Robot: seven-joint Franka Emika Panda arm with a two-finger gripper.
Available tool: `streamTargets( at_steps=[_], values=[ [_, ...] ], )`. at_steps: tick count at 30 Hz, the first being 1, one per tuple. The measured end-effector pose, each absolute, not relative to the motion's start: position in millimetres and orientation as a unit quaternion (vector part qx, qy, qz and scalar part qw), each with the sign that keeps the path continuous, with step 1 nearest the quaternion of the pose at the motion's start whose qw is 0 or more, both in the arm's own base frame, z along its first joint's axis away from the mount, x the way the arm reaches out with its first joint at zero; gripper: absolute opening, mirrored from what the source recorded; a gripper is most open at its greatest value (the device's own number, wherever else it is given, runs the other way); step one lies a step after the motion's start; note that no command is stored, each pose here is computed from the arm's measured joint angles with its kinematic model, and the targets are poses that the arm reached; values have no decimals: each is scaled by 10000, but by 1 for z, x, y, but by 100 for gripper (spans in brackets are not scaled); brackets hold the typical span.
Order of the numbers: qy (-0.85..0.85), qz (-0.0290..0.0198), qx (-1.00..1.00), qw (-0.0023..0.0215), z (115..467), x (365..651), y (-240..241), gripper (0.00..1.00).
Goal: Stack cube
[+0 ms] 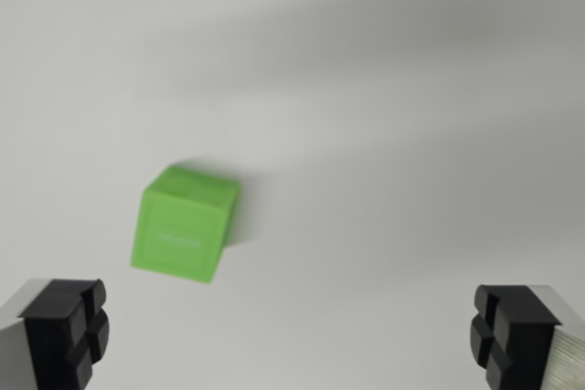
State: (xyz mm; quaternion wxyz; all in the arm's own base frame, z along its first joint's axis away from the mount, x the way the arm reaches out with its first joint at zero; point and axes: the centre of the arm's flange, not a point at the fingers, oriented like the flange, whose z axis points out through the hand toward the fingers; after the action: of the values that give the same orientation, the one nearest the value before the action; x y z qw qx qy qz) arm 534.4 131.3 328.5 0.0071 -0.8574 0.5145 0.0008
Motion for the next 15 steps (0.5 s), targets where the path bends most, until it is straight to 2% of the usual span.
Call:
streamTargets(
  at_steps=[15],
  values=[
    [5560, 19, -8312, 33, 287, 515, 176, 100]
  ],
)
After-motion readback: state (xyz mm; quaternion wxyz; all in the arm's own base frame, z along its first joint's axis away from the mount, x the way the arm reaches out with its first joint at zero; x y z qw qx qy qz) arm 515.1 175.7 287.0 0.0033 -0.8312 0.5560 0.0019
